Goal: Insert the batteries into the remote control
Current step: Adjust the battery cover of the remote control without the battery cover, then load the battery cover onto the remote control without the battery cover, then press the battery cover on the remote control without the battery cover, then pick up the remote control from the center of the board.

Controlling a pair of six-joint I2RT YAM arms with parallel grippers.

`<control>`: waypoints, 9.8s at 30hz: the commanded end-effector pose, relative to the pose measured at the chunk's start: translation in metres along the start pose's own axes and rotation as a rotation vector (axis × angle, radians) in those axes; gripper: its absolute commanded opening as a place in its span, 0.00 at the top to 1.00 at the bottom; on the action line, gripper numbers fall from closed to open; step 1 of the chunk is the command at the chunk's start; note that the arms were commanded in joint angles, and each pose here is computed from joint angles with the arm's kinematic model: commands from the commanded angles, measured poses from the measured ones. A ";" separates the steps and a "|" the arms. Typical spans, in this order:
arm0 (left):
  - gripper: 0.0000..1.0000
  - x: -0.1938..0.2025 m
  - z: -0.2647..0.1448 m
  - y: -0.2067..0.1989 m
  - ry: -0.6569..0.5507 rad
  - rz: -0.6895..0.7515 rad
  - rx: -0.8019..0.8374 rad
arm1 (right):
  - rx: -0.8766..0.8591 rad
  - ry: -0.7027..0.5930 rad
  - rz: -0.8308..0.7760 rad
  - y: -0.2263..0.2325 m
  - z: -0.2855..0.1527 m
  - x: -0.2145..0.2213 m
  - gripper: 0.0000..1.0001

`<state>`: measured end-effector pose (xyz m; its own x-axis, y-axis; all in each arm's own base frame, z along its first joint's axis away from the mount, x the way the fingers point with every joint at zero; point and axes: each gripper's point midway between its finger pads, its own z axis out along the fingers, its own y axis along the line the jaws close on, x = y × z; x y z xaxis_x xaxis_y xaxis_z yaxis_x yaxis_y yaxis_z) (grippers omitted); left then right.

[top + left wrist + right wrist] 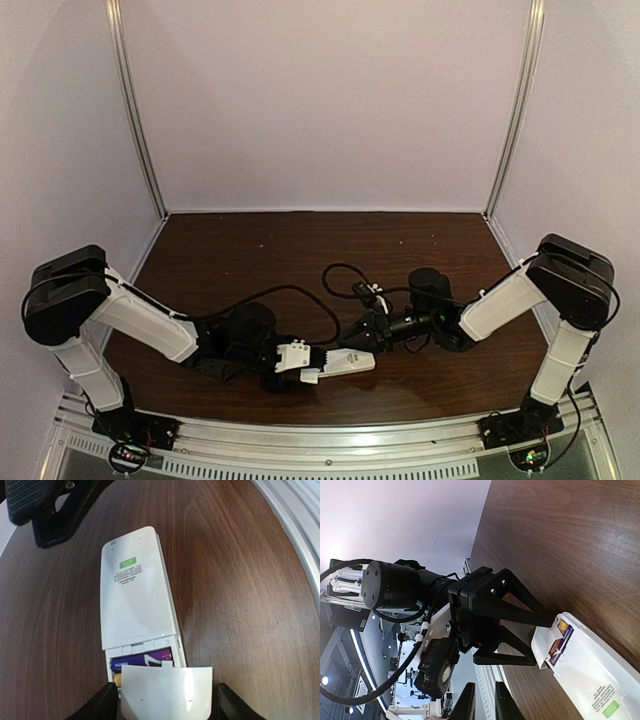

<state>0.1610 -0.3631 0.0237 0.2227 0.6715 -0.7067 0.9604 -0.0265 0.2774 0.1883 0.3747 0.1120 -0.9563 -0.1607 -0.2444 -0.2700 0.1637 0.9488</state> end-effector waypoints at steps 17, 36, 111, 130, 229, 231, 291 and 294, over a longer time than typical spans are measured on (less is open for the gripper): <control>0.48 0.005 0.004 0.005 0.024 -0.017 0.021 | -0.017 0.002 -0.031 0.008 -0.002 -0.002 0.84; 0.45 -0.015 0.003 0.022 -0.042 -0.102 0.049 | -0.025 0.002 -0.033 0.009 -0.002 -0.002 0.85; 0.68 -0.007 -0.001 0.048 -0.039 -0.348 -0.069 | 0.020 -0.026 -0.030 0.002 -0.008 -0.010 0.89; 0.71 0.009 0.018 0.032 0.094 -0.304 -0.025 | 0.042 -0.021 -0.024 -0.004 -0.008 -0.010 0.89; 0.80 -0.012 0.024 0.011 0.052 -1.036 -0.186 | 0.359 -0.009 0.034 -0.089 -0.045 0.042 0.76; 0.81 -0.015 0.028 0.005 0.054 -1.028 -0.159 | 0.358 -0.006 0.035 -0.090 -0.044 0.043 0.78; 0.36 -0.033 0.063 0.011 0.306 -0.102 0.234 | 0.455 -0.585 -0.528 0.066 -0.201 -0.048 0.00; 0.52 -0.038 0.061 0.015 0.289 -0.115 0.234 | 0.405 -0.583 -0.540 0.074 -0.198 -0.046 0.00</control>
<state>0.1773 -0.4378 0.0181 0.0874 0.8523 -0.5157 0.9961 -0.0676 0.0570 0.2416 0.1994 0.2334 -0.5614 0.1898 -0.8055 -0.5906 0.5900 0.5506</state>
